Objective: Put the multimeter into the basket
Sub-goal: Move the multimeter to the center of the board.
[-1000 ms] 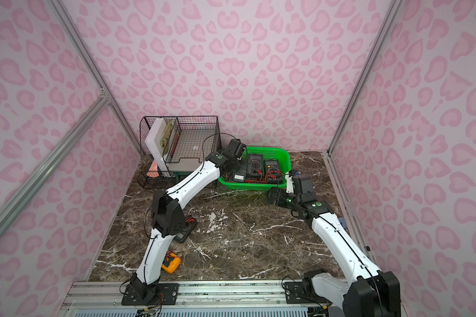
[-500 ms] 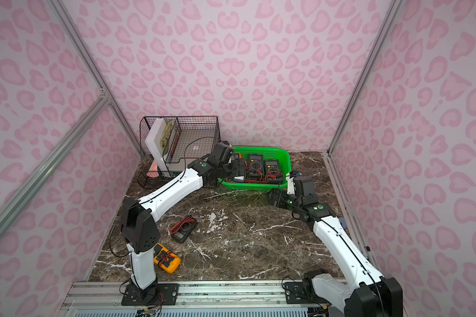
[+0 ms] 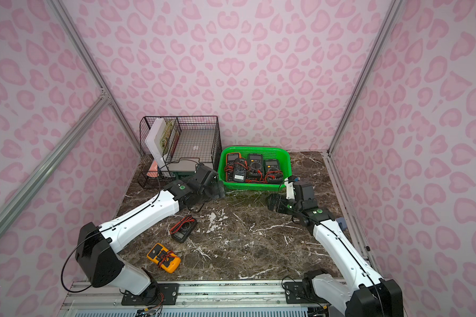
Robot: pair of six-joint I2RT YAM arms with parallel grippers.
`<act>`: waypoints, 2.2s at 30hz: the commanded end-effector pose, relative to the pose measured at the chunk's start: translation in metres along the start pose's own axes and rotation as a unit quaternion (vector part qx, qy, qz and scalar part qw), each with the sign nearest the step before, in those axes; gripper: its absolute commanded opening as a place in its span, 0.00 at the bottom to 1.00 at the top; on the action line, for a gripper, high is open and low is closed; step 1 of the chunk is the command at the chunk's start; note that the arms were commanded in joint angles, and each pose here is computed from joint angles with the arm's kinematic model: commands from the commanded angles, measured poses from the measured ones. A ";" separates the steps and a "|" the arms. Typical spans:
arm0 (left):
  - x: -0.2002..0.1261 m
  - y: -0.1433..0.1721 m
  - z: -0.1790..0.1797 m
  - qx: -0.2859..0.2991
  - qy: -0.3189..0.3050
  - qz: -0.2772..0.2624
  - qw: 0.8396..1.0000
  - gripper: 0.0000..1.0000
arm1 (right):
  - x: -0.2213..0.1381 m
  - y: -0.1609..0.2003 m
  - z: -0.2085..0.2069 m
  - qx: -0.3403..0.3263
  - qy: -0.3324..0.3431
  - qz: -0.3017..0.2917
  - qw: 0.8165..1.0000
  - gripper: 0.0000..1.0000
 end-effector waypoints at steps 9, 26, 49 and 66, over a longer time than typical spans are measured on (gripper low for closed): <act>-0.030 0.056 0.087 0.035 -0.163 0.069 0.984 0.98 | -0.001 0.004 0.008 -0.007 -0.024 0.002 1.000 0.99; 0.004 0.101 0.143 0.003 -0.107 0.150 0.983 0.98 | 0.000 0.007 0.011 -0.005 -0.028 0.007 1.000 0.99; 0.048 0.102 0.129 -0.024 0.008 0.206 0.978 0.98 | -0.001 0.004 0.010 0.009 -0.020 -0.001 1.000 0.99; 0.047 0.126 0.081 -0.006 0.058 0.224 0.973 0.98 | 0.006 -0.005 0.014 0.014 -0.023 -0.005 1.000 0.99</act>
Point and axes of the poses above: each gripper's point midway between its finger pads, its own x axis out along the fingers, its own z axis along the line the jaws close on, y = z × x, the point moved 4 cm from there along -x, back along the fingers, and after that the axes turned 10 degrees about x, right-handed, at the moved point
